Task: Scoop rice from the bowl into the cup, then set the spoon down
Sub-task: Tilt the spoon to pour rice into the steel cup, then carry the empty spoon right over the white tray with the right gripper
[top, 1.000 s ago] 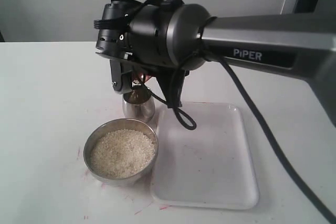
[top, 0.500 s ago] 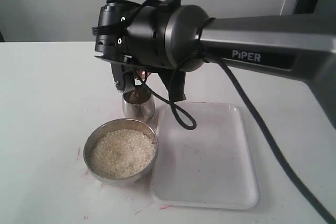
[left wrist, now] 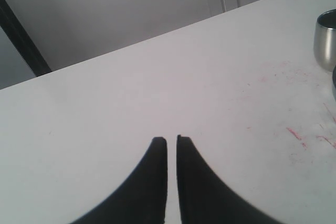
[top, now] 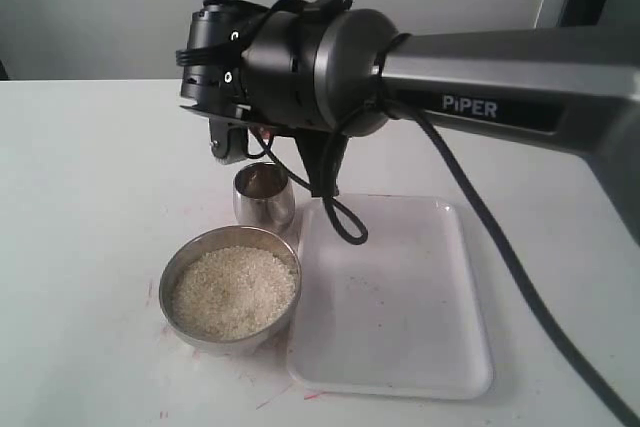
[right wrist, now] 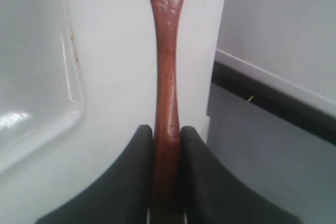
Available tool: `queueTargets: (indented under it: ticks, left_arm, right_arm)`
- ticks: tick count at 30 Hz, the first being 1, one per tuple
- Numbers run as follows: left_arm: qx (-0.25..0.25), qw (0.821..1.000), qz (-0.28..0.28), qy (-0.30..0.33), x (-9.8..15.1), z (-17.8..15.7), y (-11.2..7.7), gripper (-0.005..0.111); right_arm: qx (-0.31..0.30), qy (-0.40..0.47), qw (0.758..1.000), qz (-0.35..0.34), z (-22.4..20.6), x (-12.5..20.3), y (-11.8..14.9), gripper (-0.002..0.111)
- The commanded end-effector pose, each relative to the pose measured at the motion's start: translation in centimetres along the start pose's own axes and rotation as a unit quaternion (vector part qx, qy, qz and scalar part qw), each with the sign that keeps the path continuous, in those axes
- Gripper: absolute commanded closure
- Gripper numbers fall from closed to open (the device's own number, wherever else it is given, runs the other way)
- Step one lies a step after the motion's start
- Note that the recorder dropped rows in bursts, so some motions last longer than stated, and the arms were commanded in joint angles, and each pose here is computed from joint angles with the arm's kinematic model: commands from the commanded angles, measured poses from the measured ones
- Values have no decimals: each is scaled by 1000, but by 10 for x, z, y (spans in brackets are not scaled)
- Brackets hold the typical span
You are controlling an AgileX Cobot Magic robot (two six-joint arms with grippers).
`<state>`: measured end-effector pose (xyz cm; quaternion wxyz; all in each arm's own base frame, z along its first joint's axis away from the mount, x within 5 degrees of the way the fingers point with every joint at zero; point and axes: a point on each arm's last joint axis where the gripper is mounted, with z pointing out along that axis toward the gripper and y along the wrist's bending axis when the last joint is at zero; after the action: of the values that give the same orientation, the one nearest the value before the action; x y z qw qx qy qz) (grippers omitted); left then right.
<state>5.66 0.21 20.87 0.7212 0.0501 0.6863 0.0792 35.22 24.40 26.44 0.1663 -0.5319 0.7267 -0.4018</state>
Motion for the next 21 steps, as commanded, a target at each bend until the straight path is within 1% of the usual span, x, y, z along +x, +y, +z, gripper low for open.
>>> queueTargets:
  ticks: [1,3,6,9,11,14,17,21]
  left_arm:
    - [0,1000,-6,-6,-3,0,0,92]
    - [0,1000,-6,-6,-3,0,0,92]
    - [0,1000,-6,-6,-3,0,0,92]
    - [0,1000,-6,-6,-3,0,0,92]
    - [0,1000,-6,-6,-3,0,0,92]
    - [0,1000,-6,-6,-3,0,0,92]
    - [0,1000,-6,-6,-3,0,0,92]
    - [0,1000,-6,-6,-3,0,0,92]
  right_arm:
    - [-41,-13,992,115,-9,2,2,108]
    - [-56,-23,988,145,-17,5,0,108]
    - [-68,-37,970,230,-33,15,-9,108]
    - [-114,-58,941,314,-53,27,-16,108]
    - [-148,-74,922,350,-67,36,-20,108]
    - [-196,-90,884,415,-87,48,-25,108]
    - [-208,-94,854,467,-98,59,-29,108]
    - [-212,-83,841,491,-102,74,-24,108]
